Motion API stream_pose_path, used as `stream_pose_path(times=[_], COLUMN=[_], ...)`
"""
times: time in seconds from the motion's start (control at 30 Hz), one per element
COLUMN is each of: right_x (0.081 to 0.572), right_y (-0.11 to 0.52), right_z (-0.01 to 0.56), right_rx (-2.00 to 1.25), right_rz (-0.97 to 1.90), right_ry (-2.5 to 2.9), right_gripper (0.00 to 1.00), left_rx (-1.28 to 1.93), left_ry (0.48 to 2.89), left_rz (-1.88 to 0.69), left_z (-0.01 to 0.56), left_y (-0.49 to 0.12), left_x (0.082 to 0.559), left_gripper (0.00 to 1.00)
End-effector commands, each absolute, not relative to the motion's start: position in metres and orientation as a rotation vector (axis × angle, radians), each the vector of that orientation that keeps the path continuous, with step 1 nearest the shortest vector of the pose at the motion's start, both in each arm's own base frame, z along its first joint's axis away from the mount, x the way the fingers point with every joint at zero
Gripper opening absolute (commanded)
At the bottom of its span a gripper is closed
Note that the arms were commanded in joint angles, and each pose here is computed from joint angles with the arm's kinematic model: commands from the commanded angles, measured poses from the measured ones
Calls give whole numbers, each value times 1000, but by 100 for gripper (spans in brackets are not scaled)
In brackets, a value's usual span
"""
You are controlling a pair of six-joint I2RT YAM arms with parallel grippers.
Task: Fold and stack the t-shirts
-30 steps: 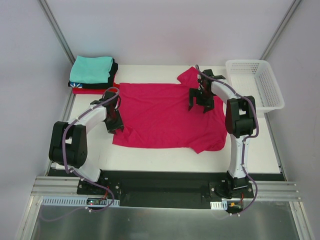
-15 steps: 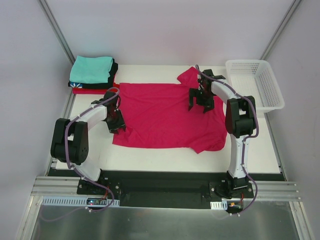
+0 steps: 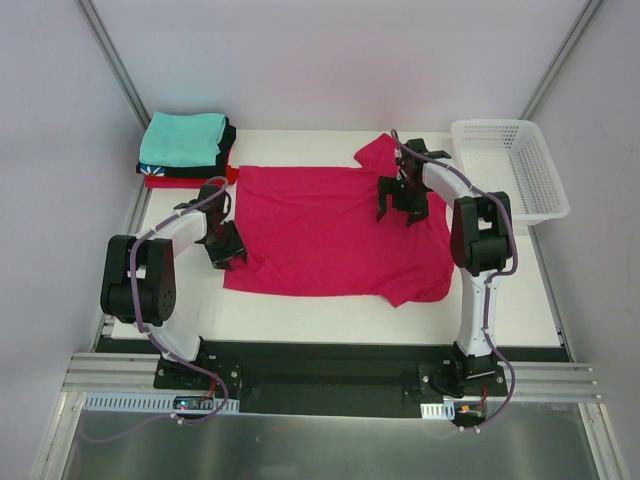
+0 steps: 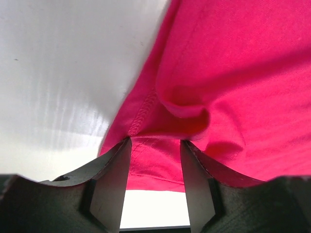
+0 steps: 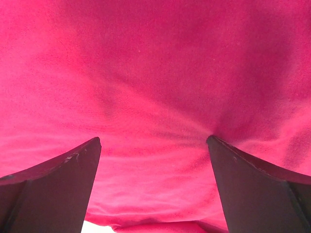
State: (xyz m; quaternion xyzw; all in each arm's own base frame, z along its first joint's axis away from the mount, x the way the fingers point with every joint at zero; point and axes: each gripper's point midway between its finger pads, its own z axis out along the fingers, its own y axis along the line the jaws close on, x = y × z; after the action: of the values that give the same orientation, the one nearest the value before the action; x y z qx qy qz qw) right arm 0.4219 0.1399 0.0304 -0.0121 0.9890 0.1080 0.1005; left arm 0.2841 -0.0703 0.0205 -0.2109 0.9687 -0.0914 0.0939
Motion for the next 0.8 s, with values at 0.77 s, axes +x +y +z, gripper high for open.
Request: stream_pose_path(times=[0.77], right_x=[421], right_y=[144], right_z=[30], right_rx=[-48], right_rz=[353], right_ry=[2937], right_gripper=[96], left_rx=[-579], left_ry=[2830], left_rz=[-358], left_z=[68], left_y=[-71], left_x=[283], left_gripper=[55])
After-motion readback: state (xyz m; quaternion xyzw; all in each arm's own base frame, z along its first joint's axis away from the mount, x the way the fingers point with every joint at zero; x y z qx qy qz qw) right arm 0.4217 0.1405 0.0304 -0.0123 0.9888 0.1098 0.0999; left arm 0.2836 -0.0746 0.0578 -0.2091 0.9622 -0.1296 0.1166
